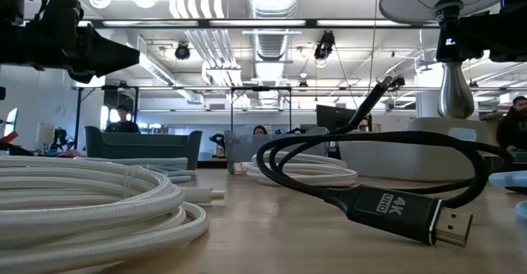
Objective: Pick & Place USB Port
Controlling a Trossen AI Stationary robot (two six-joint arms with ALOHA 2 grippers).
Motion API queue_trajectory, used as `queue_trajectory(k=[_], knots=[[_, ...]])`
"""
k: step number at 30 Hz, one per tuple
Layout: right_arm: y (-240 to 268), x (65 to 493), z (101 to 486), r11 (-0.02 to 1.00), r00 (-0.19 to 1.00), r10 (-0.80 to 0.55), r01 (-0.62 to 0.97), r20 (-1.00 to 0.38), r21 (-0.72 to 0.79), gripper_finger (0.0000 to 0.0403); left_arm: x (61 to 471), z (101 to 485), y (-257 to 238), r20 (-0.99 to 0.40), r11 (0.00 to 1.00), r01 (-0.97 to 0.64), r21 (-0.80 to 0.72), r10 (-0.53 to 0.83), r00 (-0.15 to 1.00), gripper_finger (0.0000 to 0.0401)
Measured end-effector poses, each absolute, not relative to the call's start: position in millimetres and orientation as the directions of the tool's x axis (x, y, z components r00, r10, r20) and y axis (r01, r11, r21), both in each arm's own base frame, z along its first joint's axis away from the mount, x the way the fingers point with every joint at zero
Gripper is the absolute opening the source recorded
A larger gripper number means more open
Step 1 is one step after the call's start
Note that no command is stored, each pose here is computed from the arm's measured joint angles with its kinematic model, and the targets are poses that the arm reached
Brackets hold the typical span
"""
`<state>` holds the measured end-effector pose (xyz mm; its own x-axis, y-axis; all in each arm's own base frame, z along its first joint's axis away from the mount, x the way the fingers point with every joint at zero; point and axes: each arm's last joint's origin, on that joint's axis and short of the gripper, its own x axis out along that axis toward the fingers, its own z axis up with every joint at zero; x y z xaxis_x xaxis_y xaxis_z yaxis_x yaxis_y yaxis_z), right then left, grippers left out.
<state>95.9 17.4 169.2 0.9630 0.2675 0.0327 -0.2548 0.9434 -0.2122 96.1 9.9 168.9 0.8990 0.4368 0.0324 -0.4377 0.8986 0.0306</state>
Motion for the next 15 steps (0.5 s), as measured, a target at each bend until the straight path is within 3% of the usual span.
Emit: queue_trajectory(k=[15], knots=[[17.4,96.0,169.2,0.944,0.963,0.267,-0.254,0.033,-0.212,0.0085,96.1,168.9,9.9,0.032,0.899,-0.438,0.031,0.437,0.899,0.0172]])
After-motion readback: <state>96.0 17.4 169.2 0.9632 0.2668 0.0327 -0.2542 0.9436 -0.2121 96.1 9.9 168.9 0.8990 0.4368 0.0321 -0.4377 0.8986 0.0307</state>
